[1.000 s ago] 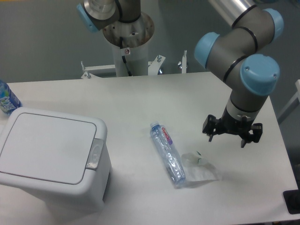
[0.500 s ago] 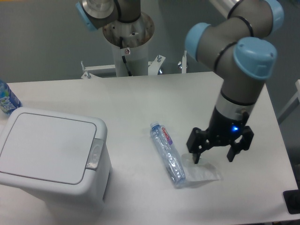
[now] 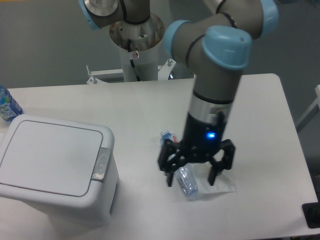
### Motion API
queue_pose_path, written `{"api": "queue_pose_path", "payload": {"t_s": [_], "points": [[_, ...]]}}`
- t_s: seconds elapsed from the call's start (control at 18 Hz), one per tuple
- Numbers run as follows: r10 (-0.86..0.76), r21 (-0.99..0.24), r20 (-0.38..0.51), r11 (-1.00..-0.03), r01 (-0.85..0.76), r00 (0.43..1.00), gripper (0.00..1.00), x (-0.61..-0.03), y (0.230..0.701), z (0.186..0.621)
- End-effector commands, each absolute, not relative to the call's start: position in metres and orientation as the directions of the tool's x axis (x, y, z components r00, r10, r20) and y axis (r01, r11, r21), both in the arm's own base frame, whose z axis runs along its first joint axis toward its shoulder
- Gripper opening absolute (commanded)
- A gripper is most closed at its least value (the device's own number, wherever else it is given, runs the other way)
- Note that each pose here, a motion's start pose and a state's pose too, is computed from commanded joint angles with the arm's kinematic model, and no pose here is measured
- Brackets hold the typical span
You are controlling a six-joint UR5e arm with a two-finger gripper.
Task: Open the trash can
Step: 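Move the open gripper across the table toward the trash can lid, then press the gripper finger on the trash can's lid button to pop it open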
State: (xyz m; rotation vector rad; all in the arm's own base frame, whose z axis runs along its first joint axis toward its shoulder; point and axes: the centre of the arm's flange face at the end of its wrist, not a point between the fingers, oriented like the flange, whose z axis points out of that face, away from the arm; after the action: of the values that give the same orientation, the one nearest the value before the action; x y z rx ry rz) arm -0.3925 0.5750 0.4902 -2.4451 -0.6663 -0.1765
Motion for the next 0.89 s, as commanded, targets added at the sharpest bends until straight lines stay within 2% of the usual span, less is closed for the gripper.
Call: {"api": "queue_pose_path", "payload": {"t_s": [0.22,0.44,0.89], "points": [[0.418,-0.506,0.283,-0.700,0.504,0.863,1.00,-0.371,0.575,0.490],[0.366,-0.546,0.263,-0.706,0.450,0.893,1.00,-0.342,0.594,0.495],[0.357,-0.540,0.264,-0.715,0.444,0.896,1.00,-0.325,0.590,0.496]]}}
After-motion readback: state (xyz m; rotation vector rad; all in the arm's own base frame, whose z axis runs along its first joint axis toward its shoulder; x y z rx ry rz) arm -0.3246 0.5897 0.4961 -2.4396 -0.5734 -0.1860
